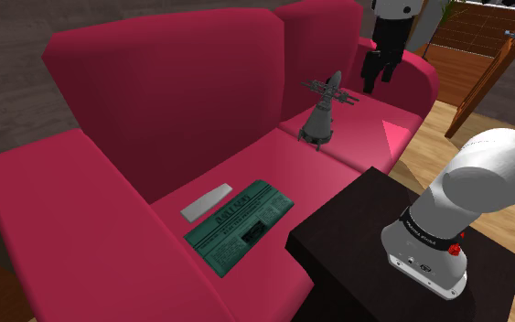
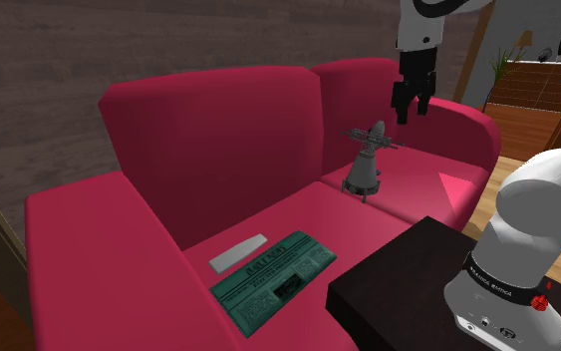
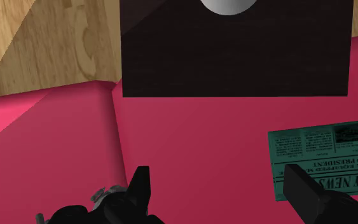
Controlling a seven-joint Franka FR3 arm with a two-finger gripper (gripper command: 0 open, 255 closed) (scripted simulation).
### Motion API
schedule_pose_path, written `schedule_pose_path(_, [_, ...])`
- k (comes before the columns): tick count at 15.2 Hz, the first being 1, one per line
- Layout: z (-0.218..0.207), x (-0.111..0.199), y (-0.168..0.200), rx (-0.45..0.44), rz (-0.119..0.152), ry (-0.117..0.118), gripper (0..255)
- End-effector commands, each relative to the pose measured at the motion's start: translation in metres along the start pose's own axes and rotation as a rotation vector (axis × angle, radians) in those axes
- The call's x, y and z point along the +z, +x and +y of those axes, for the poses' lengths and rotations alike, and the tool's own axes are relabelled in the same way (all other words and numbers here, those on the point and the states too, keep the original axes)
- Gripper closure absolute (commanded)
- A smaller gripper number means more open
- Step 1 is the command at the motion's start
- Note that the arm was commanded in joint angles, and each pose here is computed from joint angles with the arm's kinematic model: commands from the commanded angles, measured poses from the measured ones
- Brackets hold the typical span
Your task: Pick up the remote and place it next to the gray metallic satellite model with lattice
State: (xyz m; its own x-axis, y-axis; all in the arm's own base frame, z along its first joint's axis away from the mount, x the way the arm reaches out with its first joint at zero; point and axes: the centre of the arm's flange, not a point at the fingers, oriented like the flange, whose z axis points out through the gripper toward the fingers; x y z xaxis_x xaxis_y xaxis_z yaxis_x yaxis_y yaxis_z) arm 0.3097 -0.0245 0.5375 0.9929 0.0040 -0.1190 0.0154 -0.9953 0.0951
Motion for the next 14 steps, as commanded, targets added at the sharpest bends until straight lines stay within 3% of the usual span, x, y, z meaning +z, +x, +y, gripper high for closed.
schedule_pose_path(1, [0.0, 0.0, 0.0, 0.0, 0.0, 0.0, 0])
schedule_pose_path(14, [-0.134, 0.097, 0.008, 0.363, 0.011, 0.045, 0])
